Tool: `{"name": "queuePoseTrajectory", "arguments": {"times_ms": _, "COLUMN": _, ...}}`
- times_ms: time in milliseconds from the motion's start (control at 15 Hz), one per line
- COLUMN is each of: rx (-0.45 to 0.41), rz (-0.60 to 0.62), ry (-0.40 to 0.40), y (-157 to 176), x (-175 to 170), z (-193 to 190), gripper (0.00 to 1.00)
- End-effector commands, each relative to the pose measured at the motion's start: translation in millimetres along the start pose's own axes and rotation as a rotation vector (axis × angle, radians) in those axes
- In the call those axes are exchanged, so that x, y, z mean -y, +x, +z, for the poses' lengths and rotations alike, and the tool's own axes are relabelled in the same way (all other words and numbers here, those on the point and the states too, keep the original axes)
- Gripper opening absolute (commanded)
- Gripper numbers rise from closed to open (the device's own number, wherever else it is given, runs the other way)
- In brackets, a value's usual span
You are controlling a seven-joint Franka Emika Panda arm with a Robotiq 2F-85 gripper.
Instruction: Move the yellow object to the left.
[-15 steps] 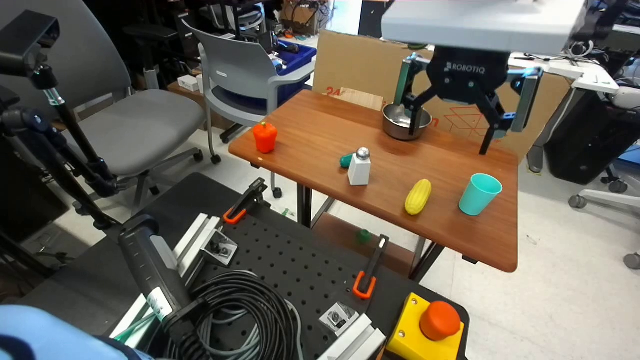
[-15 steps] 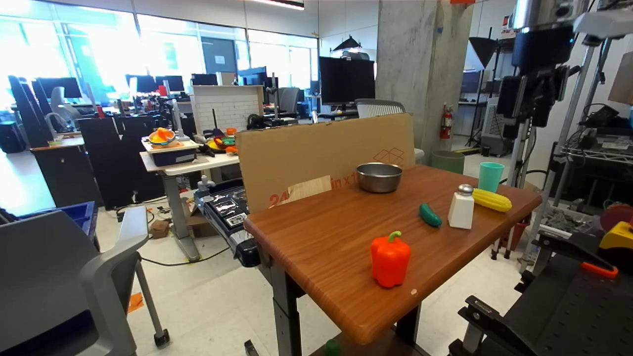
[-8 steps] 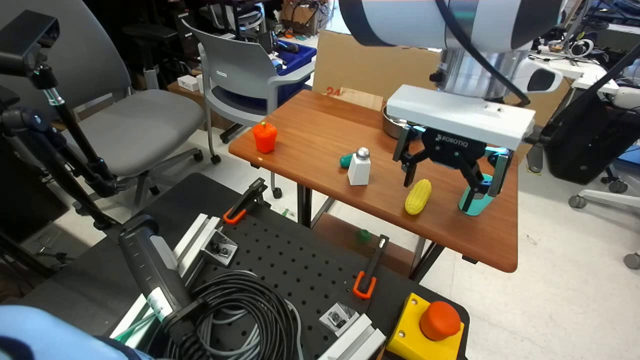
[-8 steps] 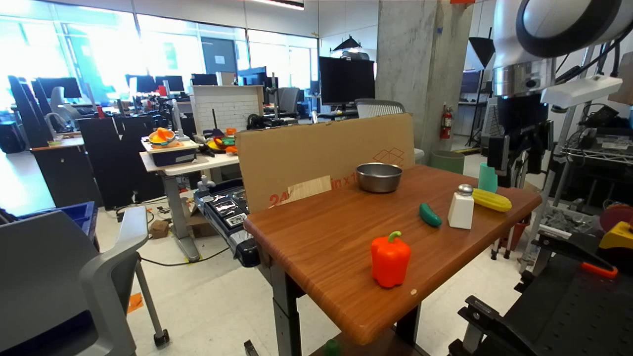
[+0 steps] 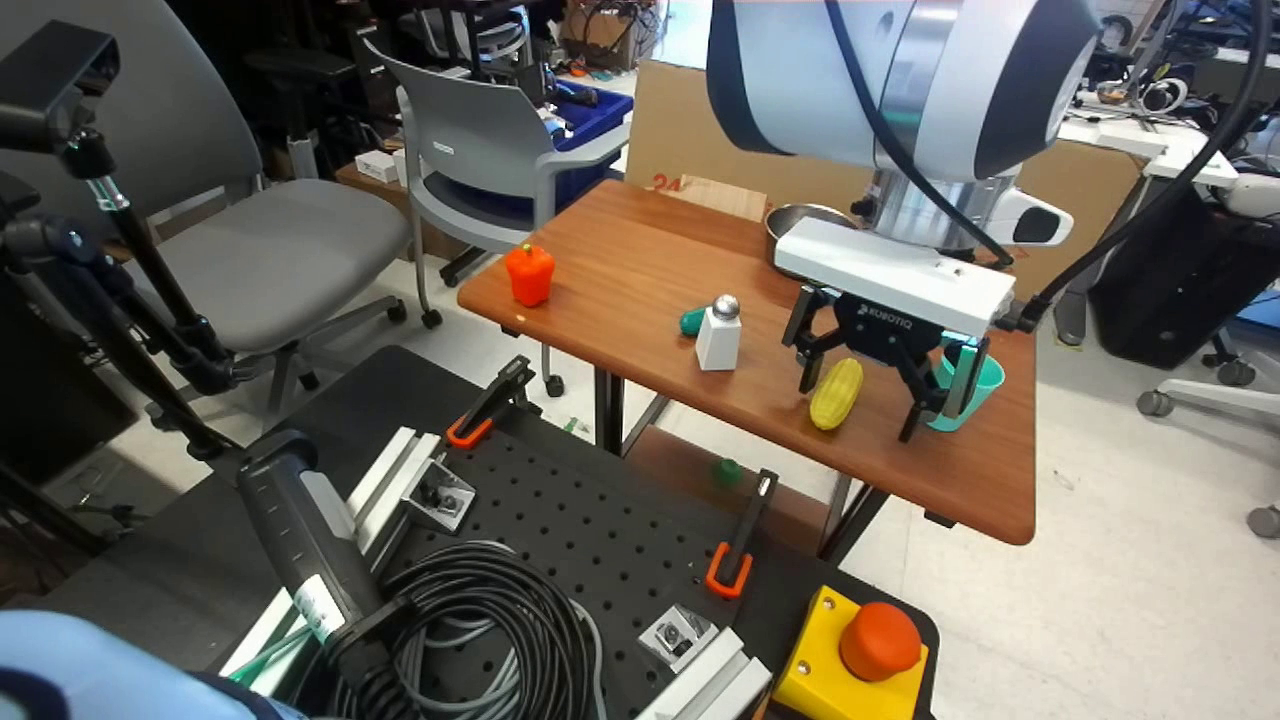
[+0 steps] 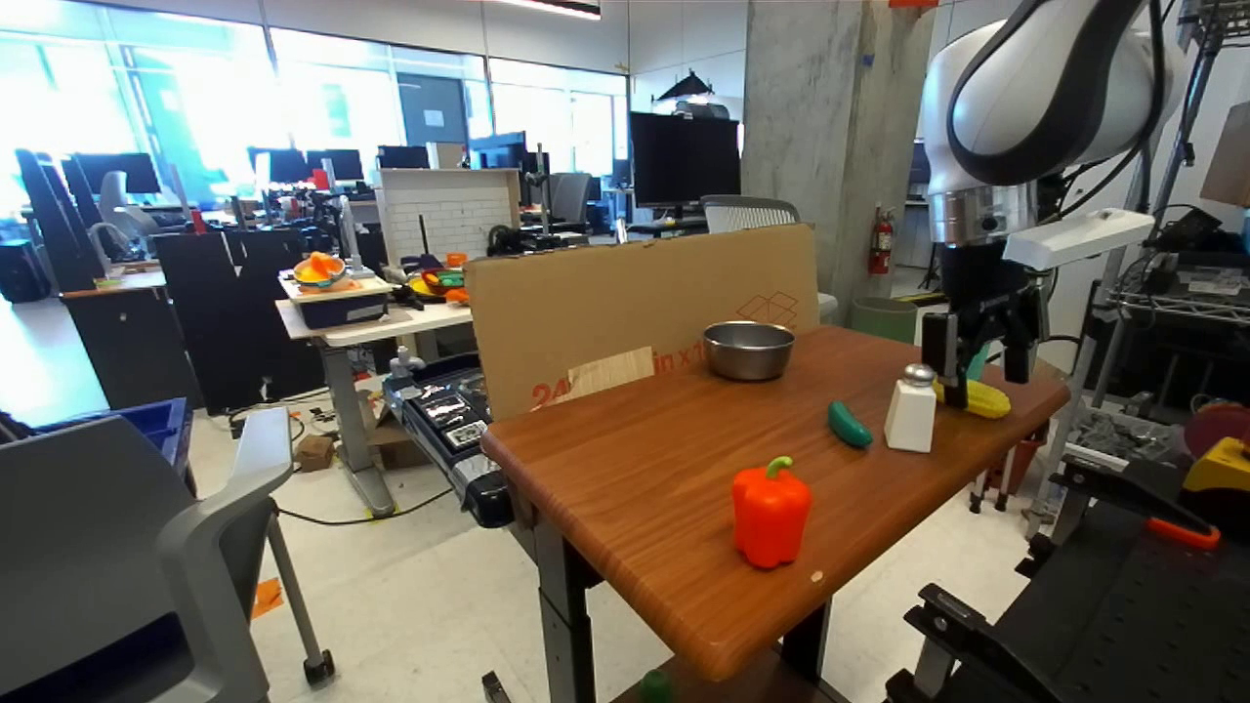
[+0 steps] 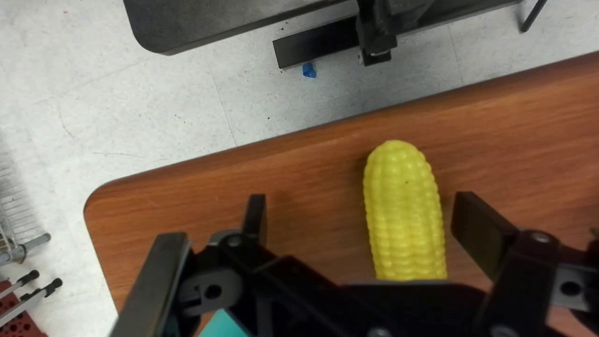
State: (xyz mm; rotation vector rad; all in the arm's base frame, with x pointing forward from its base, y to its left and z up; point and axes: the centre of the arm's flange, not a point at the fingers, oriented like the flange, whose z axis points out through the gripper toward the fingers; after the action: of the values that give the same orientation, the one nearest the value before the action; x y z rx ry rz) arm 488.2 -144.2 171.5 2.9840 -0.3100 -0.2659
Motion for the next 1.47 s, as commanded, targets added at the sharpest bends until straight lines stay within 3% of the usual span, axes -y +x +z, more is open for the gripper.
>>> {"name": "queuePoseTrajectory", "arguments": {"times_ms": 0, "rx": 0.004, "rz": -0.007, "ry": 0.025, "y": 19, "x": 7, "z": 11, "gripper": 0.75}}
{"name": "queuePoseTrajectory", "arguments": {"times_ms": 133, "rx": 0.019, "rz": -0.001, "ry": 0.014, "y": 24, "x": 9, "z": 17, "gripper": 0.66}}
{"name": "queuePoseTrajectory", "arguments": {"times_ms": 600, "rx": -0.001, "rz": 0.007, "ry": -0.011, "y": 32, "x": 16, "z": -8, "gripper": 0.12}}
{"name": "queuePoseTrajectory", "arguments": {"times_ms": 1000, "rx": -0.09, "rz": -0.039, "ry": -0.004, "y": 51, "x": 60, "z": -65, "gripper": 0.1}}
{"name": "queuePoseTrajectory", "arguments": {"times_ms": 1400, "rx": -0.187, "rz": -0.172, "ry": 0.027, "y": 46, "x": 159, "z": -127, "gripper": 0.1}}
